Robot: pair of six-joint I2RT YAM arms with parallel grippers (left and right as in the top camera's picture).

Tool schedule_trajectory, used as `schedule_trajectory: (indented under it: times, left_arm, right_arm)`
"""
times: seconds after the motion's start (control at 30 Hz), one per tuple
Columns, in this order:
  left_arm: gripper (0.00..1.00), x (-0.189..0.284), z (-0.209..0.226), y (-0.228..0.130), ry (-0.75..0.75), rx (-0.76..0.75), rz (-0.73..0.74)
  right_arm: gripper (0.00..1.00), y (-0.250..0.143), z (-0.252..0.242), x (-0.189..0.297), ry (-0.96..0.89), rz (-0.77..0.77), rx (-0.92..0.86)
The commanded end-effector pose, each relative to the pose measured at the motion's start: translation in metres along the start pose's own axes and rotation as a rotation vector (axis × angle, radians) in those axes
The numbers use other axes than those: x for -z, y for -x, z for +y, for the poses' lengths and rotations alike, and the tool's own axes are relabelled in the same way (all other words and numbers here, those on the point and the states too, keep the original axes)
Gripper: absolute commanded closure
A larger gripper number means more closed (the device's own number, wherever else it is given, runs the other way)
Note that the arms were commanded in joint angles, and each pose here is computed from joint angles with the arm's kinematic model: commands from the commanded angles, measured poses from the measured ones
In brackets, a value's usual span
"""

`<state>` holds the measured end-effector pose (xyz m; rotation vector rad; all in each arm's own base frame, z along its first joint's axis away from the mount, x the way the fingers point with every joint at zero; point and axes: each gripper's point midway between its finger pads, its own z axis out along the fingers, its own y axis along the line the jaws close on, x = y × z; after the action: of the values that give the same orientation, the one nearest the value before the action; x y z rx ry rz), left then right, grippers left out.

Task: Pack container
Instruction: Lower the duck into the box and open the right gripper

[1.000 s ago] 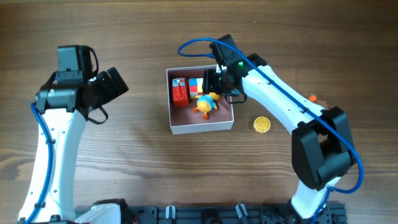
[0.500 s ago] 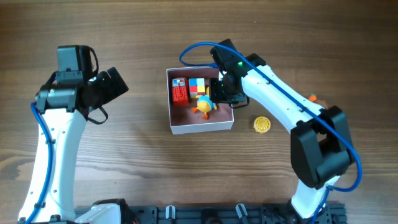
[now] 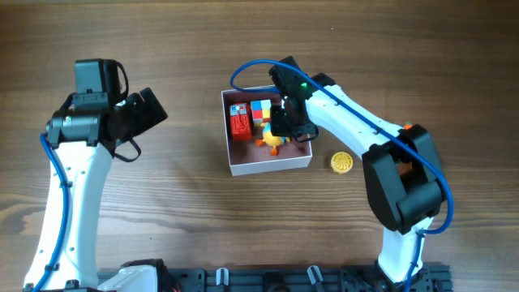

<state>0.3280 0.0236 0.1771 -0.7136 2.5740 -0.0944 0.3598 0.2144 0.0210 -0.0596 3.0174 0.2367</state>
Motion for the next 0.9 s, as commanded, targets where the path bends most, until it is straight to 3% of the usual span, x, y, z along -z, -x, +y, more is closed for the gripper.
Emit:
schedule_trajectory:
  times: [0.0, 0.53, 0.87]
  left_arm:
    - [0.02, -0.004, 0.003, -0.002, 0.006, 0.019, 0.014]
    - [0.02, -0.004, 0.003, -0.001, 0.006, 0.019, 0.009]
    - [0.02, -0.004, 0.004, -0.001, 0.014, 0.019, 0.005]
  right_arm:
    - [0.96, 0.018, -0.011, 0.015, -0.065, -0.098, 0.001]
    - [0.96, 0.068, -0.014, 0.028, -0.142, -0.321, 0.127]
    - [0.96, 0.059, -0.018, 0.025, -0.157, -0.278, 0.169]
